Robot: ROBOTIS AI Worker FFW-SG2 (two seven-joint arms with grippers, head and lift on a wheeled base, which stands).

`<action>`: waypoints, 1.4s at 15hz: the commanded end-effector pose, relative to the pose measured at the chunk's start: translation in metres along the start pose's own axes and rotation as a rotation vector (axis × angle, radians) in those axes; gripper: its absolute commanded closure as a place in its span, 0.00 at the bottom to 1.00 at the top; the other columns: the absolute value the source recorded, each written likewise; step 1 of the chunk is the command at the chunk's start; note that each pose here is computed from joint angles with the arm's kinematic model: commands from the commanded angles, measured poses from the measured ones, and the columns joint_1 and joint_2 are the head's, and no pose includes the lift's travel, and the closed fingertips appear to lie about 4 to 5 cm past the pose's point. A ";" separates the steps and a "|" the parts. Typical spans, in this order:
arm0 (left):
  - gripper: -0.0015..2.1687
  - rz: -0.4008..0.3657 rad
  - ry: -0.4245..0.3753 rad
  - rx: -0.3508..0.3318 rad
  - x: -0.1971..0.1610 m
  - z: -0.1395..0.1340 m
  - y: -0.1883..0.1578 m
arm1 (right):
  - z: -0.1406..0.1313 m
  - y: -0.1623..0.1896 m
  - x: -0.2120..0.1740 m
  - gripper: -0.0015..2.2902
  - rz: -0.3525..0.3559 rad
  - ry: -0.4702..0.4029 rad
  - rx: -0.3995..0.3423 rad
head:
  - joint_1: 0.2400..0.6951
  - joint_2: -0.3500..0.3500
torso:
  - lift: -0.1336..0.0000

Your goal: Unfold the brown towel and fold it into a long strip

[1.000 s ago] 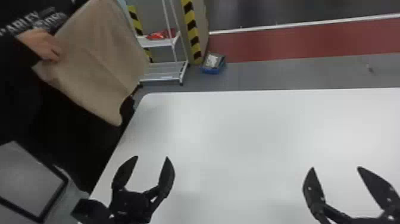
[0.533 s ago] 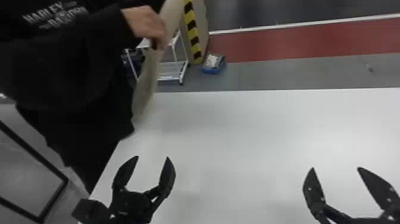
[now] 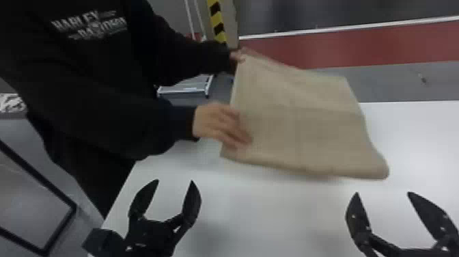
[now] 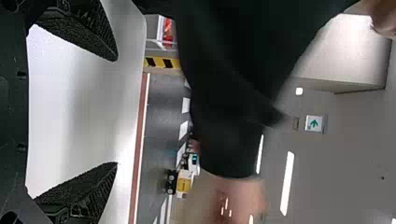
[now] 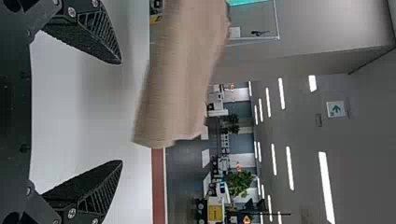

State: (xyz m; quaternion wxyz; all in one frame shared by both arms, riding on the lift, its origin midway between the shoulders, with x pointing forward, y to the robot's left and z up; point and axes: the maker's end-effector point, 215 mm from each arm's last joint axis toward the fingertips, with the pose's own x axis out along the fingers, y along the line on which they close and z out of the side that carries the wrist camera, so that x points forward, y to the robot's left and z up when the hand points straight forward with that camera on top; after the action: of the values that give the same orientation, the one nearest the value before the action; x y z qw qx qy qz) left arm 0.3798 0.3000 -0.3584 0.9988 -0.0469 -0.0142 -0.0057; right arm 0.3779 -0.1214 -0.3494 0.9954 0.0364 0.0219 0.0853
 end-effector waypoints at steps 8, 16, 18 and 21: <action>0.04 0.001 0.001 -0.002 0.005 -0.003 0.001 | -0.008 0.000 0.005 0.06 0.001 0.023 -0.002 | 1.00 0.88 | 0.13; 0.04 -0.001 0.003 0.000 0.011 -0.002 0.002 | -0.010 0.001 0.013 0.06 0.002 0.037 -0.003 | 1.00 0.88 | 0.13; 0.04 -0.003 0.009 -0.002 0.013 -0.004 0.002 | -0.012 0.000 0.015 0.06 0.001 0.046 -0.004 | 1.00 0.88 | 0.13; 0.04 -0.006 0.022 -0.006 0.016 -0.007 0.001 | -0.012 0.001 0.016 0.06 0.002 0.048 -0.004 | 1.00 0.87 | 0.13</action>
State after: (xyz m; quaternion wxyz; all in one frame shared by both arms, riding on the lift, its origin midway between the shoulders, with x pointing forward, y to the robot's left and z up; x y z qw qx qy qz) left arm 0.3942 0.3010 -0.3617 0.9988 -0.0477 -0.0097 -0.0082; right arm 0.3923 -0.1176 -0.3624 0.9946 0.0319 0.0454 0.0873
